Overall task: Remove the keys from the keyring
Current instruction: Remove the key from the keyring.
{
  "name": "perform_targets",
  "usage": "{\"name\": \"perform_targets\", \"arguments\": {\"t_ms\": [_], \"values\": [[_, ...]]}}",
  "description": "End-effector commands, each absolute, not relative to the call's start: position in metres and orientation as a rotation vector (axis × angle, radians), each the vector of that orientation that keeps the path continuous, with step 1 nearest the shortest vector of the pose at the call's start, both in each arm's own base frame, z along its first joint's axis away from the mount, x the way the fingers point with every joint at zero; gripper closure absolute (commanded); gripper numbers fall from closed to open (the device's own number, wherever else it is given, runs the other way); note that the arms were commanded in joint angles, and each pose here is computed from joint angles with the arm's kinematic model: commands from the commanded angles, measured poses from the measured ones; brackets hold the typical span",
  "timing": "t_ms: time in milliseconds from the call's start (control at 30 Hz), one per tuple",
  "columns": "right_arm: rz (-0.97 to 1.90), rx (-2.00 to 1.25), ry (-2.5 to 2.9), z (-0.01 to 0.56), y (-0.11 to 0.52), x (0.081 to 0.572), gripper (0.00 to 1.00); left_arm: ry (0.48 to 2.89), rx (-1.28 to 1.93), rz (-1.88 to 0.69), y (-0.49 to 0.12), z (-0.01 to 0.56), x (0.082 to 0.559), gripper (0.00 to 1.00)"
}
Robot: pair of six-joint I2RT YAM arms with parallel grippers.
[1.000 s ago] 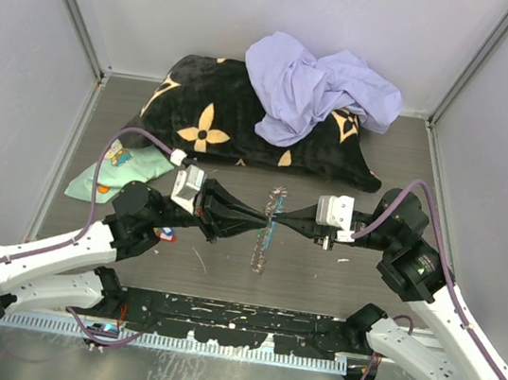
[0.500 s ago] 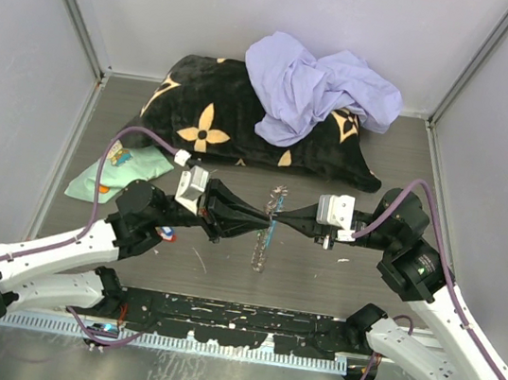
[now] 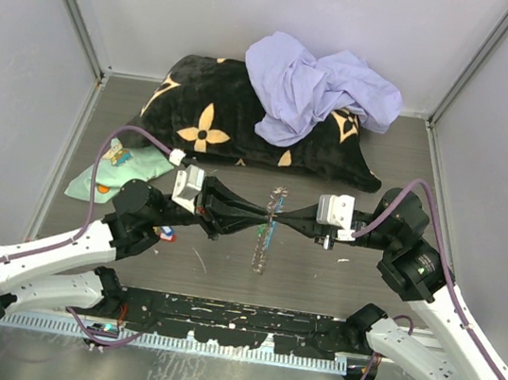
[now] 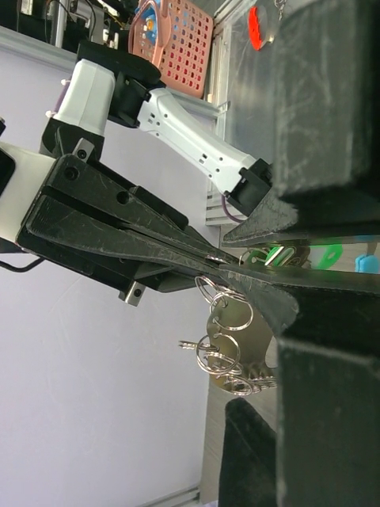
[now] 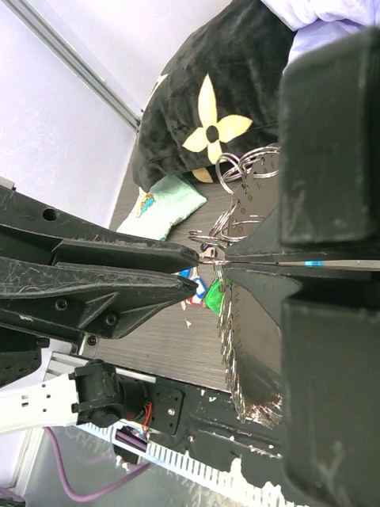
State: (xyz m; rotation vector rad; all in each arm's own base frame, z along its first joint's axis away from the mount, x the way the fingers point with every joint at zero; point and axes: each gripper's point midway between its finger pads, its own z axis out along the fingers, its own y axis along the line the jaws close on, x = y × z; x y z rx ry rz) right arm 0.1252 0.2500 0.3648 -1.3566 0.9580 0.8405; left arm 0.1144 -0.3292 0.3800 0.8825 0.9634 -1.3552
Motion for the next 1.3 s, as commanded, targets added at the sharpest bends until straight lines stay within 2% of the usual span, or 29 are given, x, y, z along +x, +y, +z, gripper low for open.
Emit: {"name": "perform_targets", "arguments": {"t_ms": [0,433,700,1267], "values": [[0.819,-1.33,0.854,0.393,0.249,0.121,0.99,0.908,0.876,-1.336,-0.33,0.397,0.117,0.84],[0.827,-1.335,0.853,0.393,0.25,0.12,0.99,0.937,0.88,-1.307,-0.333,0.39,0.123,0.83],[0.836,-1.339,0.85,0.394,0.25,0.119,0.99,0.962,0.886,-1.289,-0.335,0.383,0.127,0.76],[0.848,-1.354,0.845,0.393,0.25,0.116,0.99,0.961,0.848,-1.273,-0.326,0.386,0.132,0.74]]}}
